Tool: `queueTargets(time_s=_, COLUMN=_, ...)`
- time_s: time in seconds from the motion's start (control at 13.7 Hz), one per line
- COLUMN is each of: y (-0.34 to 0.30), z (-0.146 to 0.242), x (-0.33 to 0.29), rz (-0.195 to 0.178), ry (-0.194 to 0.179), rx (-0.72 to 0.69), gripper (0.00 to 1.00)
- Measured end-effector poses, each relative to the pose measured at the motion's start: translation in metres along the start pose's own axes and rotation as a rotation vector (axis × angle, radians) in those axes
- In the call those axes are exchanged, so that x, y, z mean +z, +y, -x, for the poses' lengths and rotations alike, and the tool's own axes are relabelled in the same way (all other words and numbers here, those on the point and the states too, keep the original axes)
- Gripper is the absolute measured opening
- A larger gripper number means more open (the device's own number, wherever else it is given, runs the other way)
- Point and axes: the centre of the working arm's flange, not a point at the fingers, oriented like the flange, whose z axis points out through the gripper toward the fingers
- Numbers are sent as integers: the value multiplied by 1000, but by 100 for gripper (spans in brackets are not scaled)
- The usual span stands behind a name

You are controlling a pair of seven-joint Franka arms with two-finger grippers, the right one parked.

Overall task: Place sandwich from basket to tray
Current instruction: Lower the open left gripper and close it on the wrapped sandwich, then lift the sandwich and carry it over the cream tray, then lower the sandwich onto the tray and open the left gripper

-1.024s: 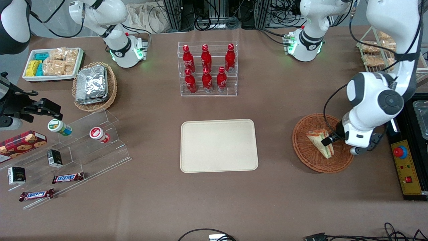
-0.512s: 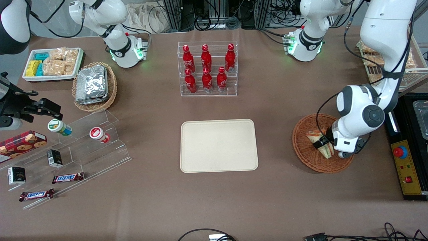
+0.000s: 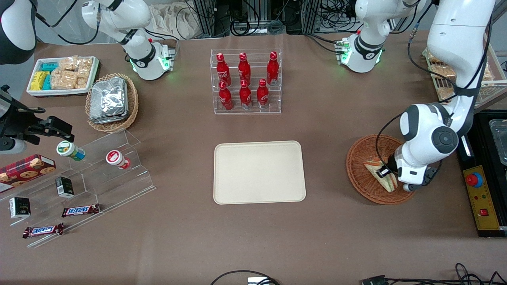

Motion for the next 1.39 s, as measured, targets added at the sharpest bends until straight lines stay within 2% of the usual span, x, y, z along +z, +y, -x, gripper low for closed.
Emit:
queueTargets(time_s=0.07, y=4, z=-4, x=-14, rz=-12, ry=-13, rx=2, gripper=32)
queueTargets(time_s=0.15, y=9, z=-7, x=-32, rz=-35, ry=-42, rx=6, gripper=29)
queueTargets(time_s=0.22, y=17, z=-9, x=-55, rz=-57, ry=-69, rx=15, gripper=22)
queueTargets(time_s=0.37, y=47, z=-4, x=-112, rz=-83, ry=-96, rx=56, gripper=19)
queueTargets(time_s=0.51, y=87, z=17, x=-157, rz=-90, ry=-97, rx=124, gripper=19)
queueTargets(time_s=0.66, y=134, z=52, x=-171, rz=-81, ry=-82, rx=213, gripper=19)
queueTargets(time_s=0.73, y=161, z=76, x=-163, rz=-87, ry=-87, rx=268, gripper=18)
queueTargets(time_s=0.95, y=235, z=146, x=-97, rz=-178, ry=-98, rx=446, gripper=15)
queueTargets(time_s=1.02, y=255, z=163, x=-69, rz=-198, ry=-107, rx=490, gripper=15)
queueTargets(time_s=1.17, y=283, z=186, x=-16, rz=-199, ry=-115, rx=543, gripper=15)
queueTargets(time_s=1.39, y=298, z=191, x=31, rz=-176, ry=-115, rx=561, gripper=15)
